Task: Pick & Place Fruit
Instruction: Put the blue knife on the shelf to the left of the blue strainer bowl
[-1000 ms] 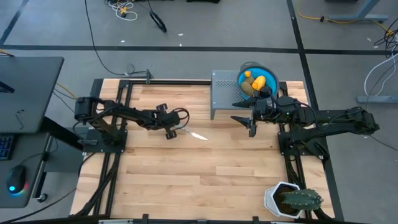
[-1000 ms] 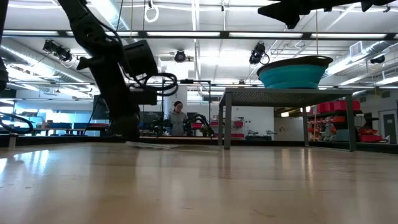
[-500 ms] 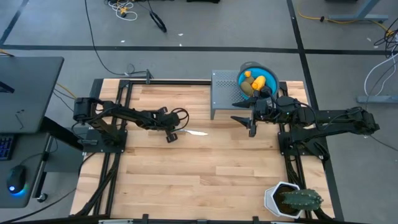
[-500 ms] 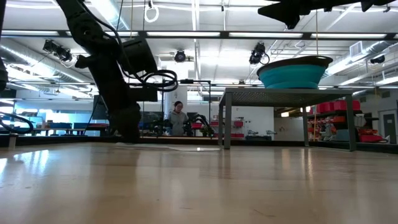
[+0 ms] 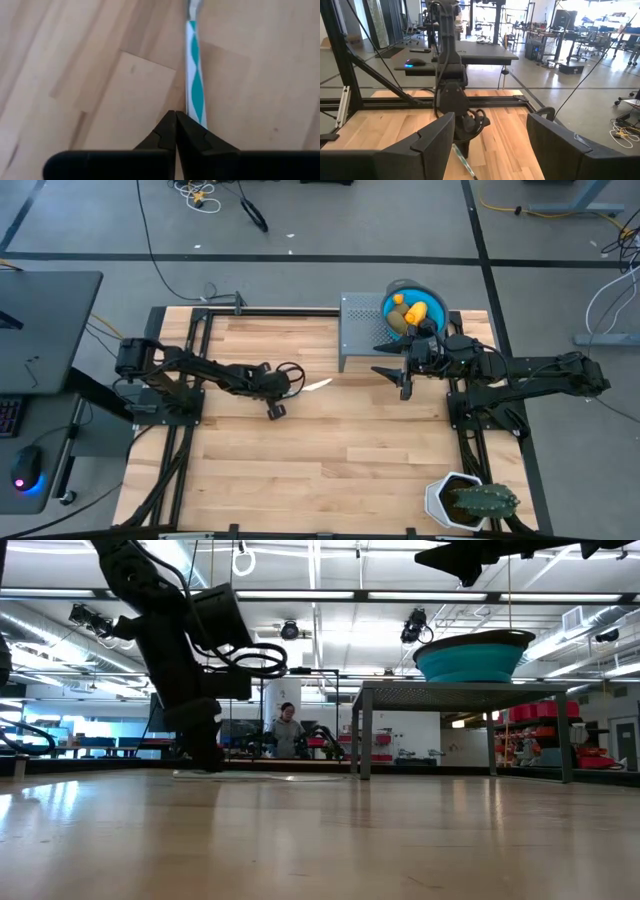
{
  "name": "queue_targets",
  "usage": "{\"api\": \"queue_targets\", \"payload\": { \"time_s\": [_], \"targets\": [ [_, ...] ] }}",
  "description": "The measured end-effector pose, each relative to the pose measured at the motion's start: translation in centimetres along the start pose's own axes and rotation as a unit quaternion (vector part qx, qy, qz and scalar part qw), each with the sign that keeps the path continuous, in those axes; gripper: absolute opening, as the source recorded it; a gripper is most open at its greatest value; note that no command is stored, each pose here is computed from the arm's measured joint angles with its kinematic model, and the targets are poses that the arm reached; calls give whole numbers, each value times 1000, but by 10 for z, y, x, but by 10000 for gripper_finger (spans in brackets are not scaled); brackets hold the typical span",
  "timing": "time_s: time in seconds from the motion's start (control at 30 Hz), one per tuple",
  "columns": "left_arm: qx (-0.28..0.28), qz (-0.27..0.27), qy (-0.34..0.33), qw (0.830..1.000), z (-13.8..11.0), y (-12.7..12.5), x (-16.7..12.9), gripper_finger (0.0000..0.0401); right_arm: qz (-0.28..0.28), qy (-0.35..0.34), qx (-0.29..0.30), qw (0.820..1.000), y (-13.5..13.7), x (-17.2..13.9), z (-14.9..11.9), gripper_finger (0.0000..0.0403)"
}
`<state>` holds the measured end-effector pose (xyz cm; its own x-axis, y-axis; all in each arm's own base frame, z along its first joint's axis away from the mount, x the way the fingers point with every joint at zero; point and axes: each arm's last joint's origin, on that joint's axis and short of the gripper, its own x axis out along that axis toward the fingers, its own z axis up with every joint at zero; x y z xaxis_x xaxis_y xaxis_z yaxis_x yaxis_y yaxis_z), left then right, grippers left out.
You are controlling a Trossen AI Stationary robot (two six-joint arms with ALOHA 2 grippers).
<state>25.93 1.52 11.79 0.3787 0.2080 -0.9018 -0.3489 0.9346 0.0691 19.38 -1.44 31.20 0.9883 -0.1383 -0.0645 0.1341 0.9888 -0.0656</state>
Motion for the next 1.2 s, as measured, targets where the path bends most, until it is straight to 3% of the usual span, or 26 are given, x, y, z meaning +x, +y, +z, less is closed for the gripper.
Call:
{"api": "queue_targets", "payload": {
  "time_s": [0.3, 0.5, 0.7, 0.83, 1.03, 1.2],
  "targets": [
    [-16, -43, 36, 998, 18, -15, -15, 23, 0, 1, 0, 1000, 0, 0, 0, 259],
    [2, -18, -22, 1000, 33, -15, -19, 33, 0, -1, 1, 1000, 0, 0, 0, 259],
    [-120, -38, -99, 987, 49, -18, -21, 44, 0, 2, 9, 1000, 0, 0, 0, 259],
    [-168, -42, -85, 981, 44, -25, -22, 80, 0, 1, 5, 1000, 0, 0, 0, 259],
    [-170, -5, -129, 977, 40, -44, -29, 155, 0, 2, 4, 1000, 0, 0, 0, 259],
    [-159, 48, -185, 969, 32, -67, -35, 180, 0, 1, 8, 1000, 0, 0, 0, 259]
  ]
}}
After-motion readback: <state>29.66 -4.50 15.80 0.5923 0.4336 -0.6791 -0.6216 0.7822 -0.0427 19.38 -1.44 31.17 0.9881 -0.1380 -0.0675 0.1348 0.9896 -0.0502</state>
